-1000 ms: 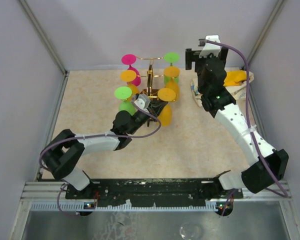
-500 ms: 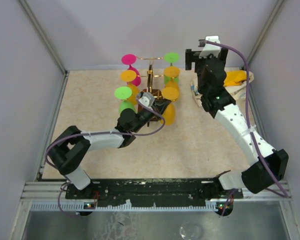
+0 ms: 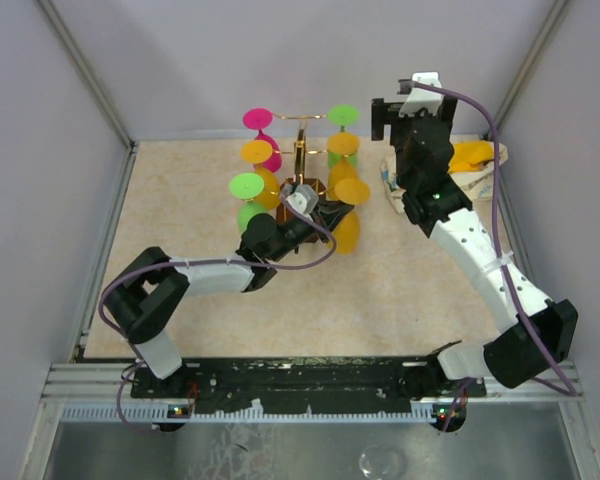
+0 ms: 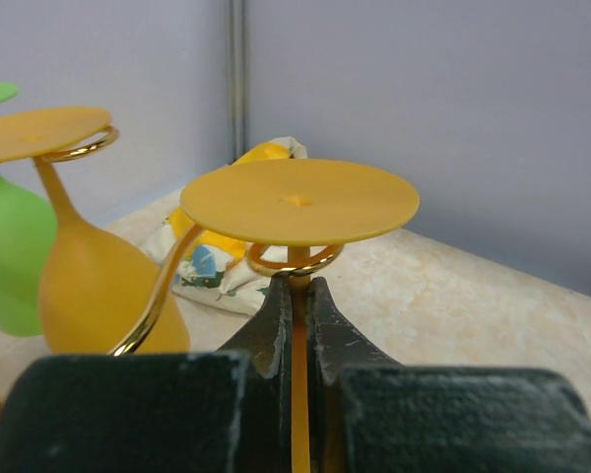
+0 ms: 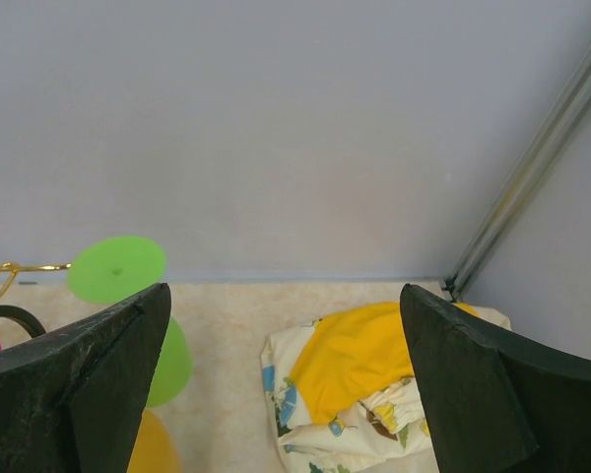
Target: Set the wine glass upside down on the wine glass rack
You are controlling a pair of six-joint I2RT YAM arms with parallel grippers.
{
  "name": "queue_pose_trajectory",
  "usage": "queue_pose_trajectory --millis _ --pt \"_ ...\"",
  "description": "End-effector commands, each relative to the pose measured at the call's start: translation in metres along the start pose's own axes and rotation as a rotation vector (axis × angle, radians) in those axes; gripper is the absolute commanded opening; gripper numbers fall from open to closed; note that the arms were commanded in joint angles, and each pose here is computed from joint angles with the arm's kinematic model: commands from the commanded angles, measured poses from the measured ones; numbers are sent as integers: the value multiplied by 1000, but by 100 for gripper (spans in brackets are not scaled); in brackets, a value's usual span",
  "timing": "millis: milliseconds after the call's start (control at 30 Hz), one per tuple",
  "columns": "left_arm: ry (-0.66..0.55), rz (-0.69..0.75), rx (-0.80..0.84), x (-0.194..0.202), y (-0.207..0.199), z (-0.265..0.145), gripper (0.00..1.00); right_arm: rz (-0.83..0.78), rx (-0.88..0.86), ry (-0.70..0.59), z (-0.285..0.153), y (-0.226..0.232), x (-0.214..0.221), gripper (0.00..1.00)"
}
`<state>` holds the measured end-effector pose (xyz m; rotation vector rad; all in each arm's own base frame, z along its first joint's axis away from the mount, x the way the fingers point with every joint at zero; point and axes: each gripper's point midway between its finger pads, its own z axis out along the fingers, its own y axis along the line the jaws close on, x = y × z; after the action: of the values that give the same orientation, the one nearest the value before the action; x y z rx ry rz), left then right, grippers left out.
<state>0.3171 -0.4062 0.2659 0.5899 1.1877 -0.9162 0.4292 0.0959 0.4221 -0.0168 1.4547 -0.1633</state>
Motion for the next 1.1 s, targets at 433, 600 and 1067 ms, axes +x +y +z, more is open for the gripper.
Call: queue_pose_trajectory --millis 433,600,1067 --pt "-39 -2 44 -21 -16 -15 0 46 21 -72 -8 -13 -24 99" --pt "-39 -3 -7 -24 -9 -26 2 50 14 -67 -6 -11 -21 99" --pt "-29 -5 -43 -22 -4 -36 49 59 14 -47 -7 -11 -20 99"
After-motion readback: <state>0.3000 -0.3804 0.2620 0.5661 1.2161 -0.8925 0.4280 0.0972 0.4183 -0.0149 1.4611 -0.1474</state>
